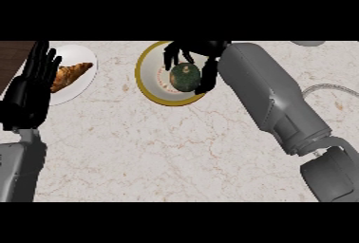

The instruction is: Pick the squash from the placemat and place it in the bowl

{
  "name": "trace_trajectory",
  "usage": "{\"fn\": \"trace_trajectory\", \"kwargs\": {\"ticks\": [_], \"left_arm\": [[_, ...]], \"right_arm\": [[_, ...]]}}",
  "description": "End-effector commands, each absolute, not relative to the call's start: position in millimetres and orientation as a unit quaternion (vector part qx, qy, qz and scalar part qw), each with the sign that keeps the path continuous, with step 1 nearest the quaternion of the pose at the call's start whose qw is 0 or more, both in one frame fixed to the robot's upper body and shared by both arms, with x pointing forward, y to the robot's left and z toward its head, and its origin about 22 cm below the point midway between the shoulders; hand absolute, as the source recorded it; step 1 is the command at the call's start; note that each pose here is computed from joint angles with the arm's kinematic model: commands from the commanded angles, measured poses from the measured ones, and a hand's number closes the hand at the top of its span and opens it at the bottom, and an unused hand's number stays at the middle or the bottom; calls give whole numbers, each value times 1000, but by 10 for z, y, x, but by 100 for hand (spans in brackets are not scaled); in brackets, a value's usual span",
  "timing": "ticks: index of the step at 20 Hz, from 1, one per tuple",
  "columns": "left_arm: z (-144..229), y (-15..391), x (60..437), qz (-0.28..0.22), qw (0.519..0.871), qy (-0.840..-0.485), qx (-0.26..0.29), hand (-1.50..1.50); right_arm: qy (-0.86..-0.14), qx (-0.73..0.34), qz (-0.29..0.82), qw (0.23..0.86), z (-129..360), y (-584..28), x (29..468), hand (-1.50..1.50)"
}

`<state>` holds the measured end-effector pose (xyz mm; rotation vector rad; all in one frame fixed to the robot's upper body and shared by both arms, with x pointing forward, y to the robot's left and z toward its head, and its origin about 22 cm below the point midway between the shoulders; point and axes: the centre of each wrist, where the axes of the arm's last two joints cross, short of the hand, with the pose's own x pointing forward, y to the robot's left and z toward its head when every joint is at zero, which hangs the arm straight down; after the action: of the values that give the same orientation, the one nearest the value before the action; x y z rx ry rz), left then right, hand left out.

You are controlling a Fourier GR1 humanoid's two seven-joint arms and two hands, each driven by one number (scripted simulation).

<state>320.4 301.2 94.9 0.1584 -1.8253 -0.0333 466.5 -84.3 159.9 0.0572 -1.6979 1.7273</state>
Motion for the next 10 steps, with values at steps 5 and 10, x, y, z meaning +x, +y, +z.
{"fn": "trace_trajectory", "kwargs": {"ticks": [5,10], "left_arm": [[937,2987,3152,-17,605,-793,69,0],[948,3045,3155,-17,602,-796,65,0]], "right_arm": [[-653,139,599,441,1280,-839,4629,-150],[-731,155,479,461,1318,-895,4654,-150]]}}
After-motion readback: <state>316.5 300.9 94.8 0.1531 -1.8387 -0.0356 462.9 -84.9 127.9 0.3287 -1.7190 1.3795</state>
